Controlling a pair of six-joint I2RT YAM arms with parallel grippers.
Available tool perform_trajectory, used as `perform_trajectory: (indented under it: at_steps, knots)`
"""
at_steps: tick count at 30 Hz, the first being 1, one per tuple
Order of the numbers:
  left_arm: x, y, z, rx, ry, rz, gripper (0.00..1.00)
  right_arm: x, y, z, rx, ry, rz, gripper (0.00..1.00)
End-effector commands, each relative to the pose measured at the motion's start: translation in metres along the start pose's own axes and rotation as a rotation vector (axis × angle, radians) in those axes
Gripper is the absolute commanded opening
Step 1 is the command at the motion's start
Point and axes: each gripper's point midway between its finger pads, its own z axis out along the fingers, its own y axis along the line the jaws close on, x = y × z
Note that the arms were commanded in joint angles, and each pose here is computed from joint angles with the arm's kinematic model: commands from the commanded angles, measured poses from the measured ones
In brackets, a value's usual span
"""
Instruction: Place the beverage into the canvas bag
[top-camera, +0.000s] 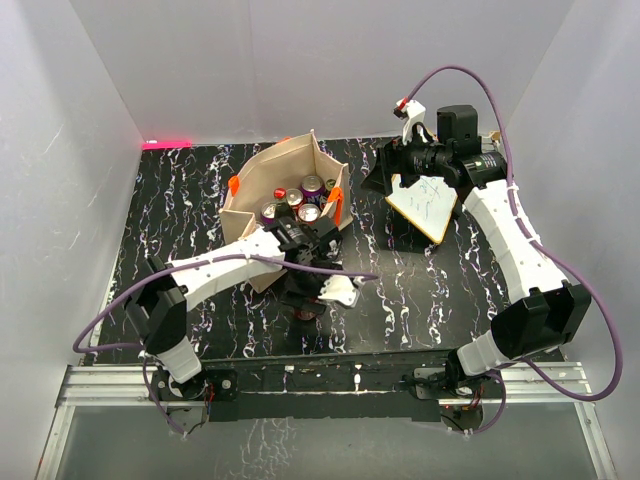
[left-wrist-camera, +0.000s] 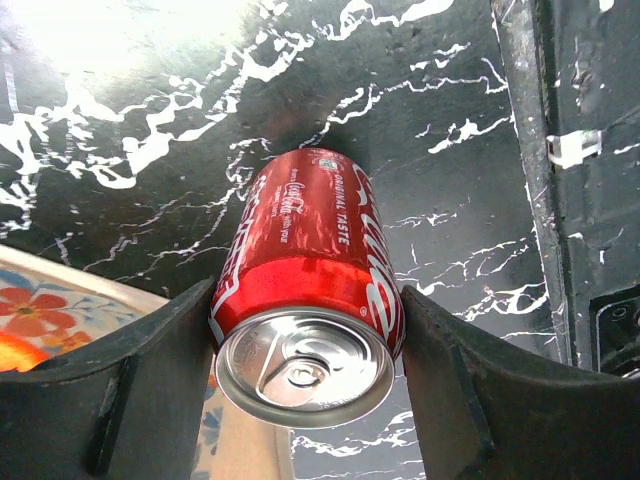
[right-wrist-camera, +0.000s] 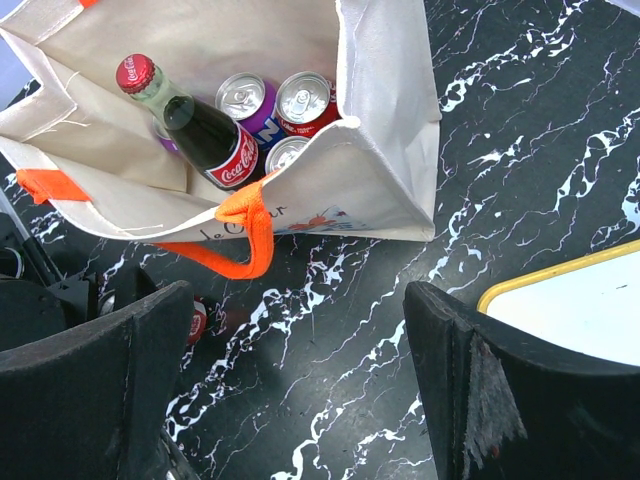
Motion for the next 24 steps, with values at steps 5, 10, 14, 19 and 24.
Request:
perform_trajectory:
  at_steps: [5,10,14,19,24]
  knots:
    - [-0.062,0.04,-0.079,-0.136,-0.177,0.032,0.0,-0.028,0.003,-0.008,0.001,-0.085,-0.057,0.89]
    - [-0.087,0.059,-0.117,-0.223,-0.263,0.025,0.0,-0.037,-0.001,-0.007,0.017,-0.097,-0.07,0.89]
    - [-0.093,0.081,-0.157,-0.336,-0.334,-0.028,0.0,-0.046,-0.003,-0.009,0.032,-0.113,-0.087,0.89]
    - [-0.074,0.112,-0.216,-0.474,-0.465,-0.172,0.0,-0.05,-0.004,-0.009,0.037,-0.119,-0.09,0.89]
    - [-0.039,0.122,-0.256,-0.558,-0.559,-0.323,0.0,-0.05,-0.005,-0.006,0.031,-0.117,-0.082,0.89]
